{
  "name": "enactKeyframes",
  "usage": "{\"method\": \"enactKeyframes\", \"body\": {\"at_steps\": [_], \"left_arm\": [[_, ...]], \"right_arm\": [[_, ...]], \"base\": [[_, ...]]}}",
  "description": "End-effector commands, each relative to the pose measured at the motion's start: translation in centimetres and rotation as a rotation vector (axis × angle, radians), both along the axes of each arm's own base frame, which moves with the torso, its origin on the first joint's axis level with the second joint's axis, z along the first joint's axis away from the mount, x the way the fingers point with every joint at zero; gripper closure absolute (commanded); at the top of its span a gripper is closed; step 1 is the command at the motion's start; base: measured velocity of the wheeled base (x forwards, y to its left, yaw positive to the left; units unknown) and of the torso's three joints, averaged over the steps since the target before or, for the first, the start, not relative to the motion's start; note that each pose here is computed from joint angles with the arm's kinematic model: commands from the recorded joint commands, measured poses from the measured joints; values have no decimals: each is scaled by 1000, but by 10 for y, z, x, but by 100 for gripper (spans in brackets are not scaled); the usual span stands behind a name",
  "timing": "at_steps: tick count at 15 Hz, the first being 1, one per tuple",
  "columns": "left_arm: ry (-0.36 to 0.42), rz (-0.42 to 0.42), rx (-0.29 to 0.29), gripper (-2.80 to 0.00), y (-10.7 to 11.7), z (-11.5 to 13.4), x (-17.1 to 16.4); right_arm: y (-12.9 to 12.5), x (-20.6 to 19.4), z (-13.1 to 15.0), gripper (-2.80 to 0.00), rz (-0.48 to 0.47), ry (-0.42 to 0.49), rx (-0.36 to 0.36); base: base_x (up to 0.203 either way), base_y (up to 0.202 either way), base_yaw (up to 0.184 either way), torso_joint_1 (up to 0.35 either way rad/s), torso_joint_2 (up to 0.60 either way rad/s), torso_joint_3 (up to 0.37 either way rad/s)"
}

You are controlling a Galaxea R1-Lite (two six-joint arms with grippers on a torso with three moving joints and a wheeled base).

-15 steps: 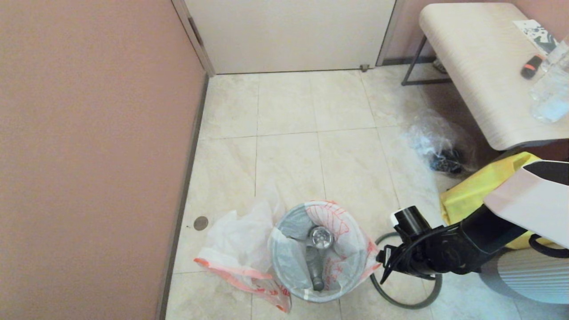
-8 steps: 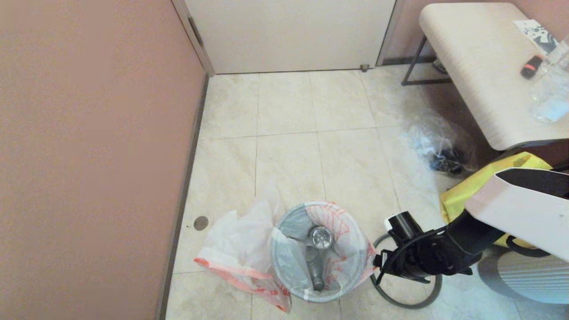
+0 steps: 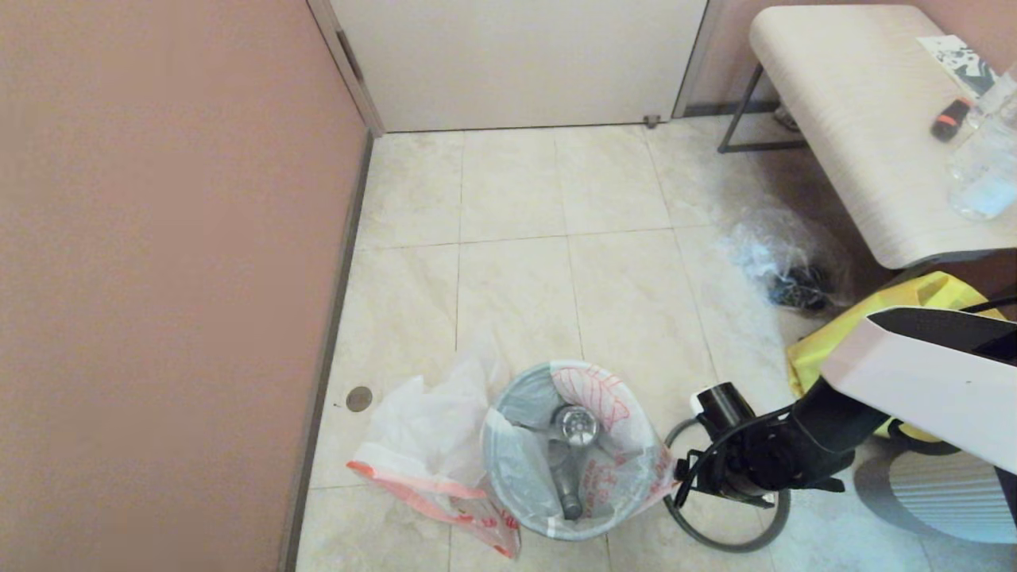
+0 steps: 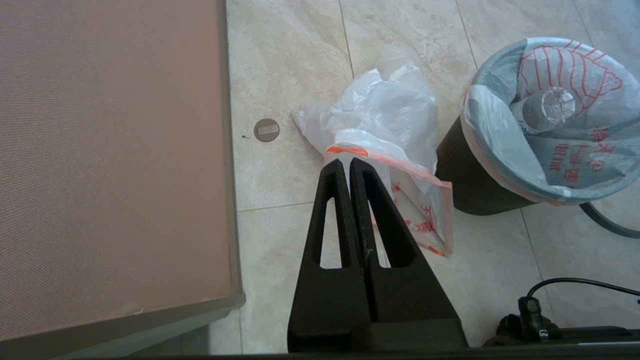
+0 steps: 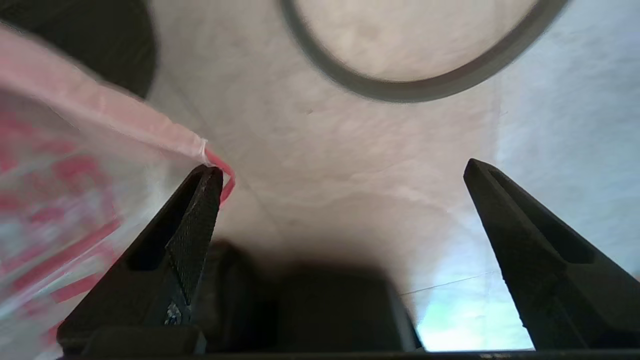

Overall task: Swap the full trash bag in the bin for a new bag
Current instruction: Place the trash bag on the floor

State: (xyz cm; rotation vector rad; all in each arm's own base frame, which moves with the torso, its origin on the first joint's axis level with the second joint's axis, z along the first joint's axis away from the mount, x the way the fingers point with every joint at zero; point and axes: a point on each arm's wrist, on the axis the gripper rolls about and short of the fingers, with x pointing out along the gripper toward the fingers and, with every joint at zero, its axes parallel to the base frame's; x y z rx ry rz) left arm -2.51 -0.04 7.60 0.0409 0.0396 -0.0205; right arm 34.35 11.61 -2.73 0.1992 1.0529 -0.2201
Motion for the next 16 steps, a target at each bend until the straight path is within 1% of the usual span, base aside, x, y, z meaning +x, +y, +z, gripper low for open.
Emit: {"method": "enactKeyframes", "body": {"at_steps": [1,4,7,8,10,11,13,16], "left_arm": [[0,0,0,0,0,0,0],[0,0,0,0,0,0,0],[1,0,0,0,0,0,0],[1,0,0,0,0,0,0],[2,0,0,0,0,0,0],[0,0,0,0,0,0,0],[1,0,0,0,0,0,0],[1,0,0,0,0,0,0]], "right_arm": [[-4,2,-3,-280,-11,3,-5],[-1,8,1,-280,5,-12,32],[4,18,-1,-280,29,-26,35],[6,20,0,-280,37,-31,48],[9,24,1,-280,78,-27,105],[11,28,4,-280,97,-37,121],[14,35,7,-280,118,-28,111],[13,40,1,-280,112,32,85]], "base": [[0,0,0,0,0,0],[0,0,0,0,0,0],[0,0,0,0,0,0],[0,0,0,0,0,0],[0,0,0,0,0,0],[0,0,0,0,0,0],[0,0,0,0,0,0],[0,0,0,0,0,0]]}}
